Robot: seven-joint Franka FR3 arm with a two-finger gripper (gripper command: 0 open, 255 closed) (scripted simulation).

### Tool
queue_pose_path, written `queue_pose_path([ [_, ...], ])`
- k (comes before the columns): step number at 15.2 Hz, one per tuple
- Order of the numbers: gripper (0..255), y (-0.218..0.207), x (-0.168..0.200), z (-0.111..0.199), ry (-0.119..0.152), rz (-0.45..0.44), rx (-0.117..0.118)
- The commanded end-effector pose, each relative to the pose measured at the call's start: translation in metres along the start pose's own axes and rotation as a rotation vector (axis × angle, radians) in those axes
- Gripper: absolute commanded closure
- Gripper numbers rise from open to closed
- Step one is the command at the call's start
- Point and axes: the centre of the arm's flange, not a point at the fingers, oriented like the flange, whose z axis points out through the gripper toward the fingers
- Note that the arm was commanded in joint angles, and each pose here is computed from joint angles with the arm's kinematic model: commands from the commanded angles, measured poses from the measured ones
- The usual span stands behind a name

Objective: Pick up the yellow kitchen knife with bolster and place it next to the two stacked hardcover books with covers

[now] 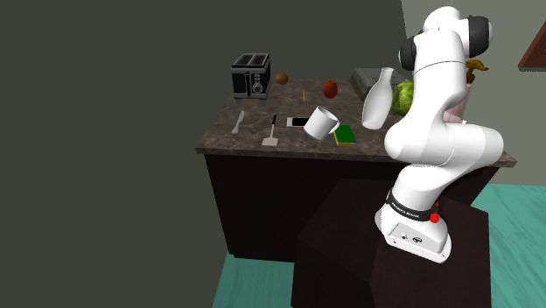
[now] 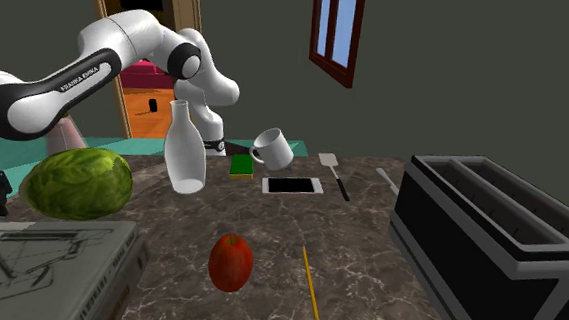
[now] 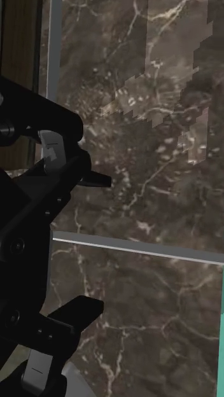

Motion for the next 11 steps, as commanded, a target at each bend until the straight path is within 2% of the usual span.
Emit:
queue_pose_path([
  [1, 0, 0.000, 0.000, 0.000, 0.000, 0.000, 0.000],
  [5, 0, 0.000, 0.000, -0.050, 0.000, 0.000, 0.000],
  [11, 0, 0.000, 0.000, -0.050, 0.000, 0.000, 0.000],
])
